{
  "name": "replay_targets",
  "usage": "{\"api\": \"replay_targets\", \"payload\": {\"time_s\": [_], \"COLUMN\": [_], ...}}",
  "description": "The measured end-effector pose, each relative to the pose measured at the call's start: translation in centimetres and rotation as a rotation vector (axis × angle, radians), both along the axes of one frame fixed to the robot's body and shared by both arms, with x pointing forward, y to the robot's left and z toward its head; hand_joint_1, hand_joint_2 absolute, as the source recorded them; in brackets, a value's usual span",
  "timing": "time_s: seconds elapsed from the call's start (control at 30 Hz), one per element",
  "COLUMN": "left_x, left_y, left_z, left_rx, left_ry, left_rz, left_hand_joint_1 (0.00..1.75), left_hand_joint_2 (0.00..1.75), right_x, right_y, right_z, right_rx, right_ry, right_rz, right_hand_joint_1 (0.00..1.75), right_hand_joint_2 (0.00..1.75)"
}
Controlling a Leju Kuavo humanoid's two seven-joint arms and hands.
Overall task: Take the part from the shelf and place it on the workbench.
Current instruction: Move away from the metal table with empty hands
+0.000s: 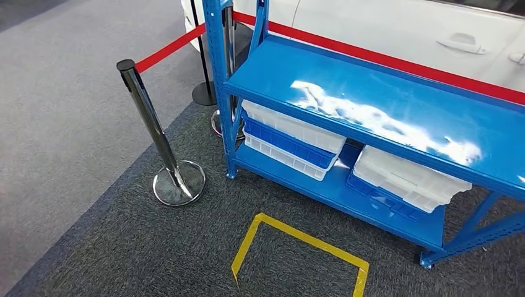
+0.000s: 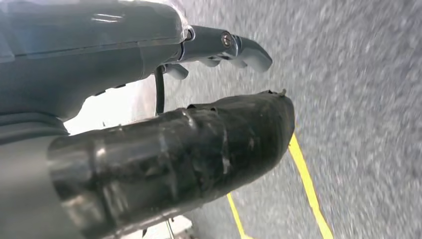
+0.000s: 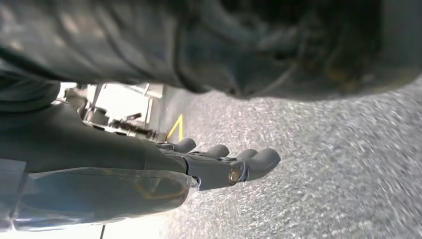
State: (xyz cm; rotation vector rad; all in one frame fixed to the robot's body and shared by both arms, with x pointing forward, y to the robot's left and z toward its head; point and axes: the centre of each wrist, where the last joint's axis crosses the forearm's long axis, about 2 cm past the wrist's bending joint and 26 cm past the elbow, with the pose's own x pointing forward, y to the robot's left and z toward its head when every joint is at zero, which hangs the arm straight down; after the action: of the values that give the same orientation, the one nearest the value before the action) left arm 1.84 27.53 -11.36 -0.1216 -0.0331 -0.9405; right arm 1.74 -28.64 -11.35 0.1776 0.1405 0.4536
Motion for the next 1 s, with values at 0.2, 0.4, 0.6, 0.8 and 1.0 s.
{"api": "replay_targets", "payload": {"time_s": [0.2, 0.4, 0.6, 0.8, 1.0], "left_x": [-0.1, 0.42, 0.37, -0.15, 0.26], "left_y": [-0.16, -0.31, -0.28, -0.2, -0.2], "left_z": [0.0, 0.04, 0.03, -0.01, 0.02], "left_rx": [-0.002, -0.004, 0.001, 0.011, 0.012], "left_ry": [0.0, -0.012, -0.013, -0.003, -0.01], "left_rz": [-0.007, -0.012, -0.016, -0.018, -0.017], "left_hand_joint_1": [0.0, 0.0, 0.0, 0.0, 0.0], "left_hand_joint_2": [0.0, 0.0, 0.0, 0.0, 0.0], "right_x": [-0.59, -0.42, -0.08, -0.25, -0.46], "right_y": [-0.08, -0.22, -0.22, -0.18, -0.27], "right_z": [-0.04, -0.03, 0.0, -0.01, -0.03], "right_rx": [-0.001, 0.0, 0.003, 0.009, 0.002], "right_ry": [0.011, 0.01, 0.006, -0.002, -0.001], "right_rz": [-0.006, -0.007, -0.005, -0.012, -0.027], "right_hand_joint_1": [0.0, 0.0, 0.0, 0.0, 0.0], "right_hand_joint_2": [0.0, 0.0, 0.0, 0.0, 0.0]}}
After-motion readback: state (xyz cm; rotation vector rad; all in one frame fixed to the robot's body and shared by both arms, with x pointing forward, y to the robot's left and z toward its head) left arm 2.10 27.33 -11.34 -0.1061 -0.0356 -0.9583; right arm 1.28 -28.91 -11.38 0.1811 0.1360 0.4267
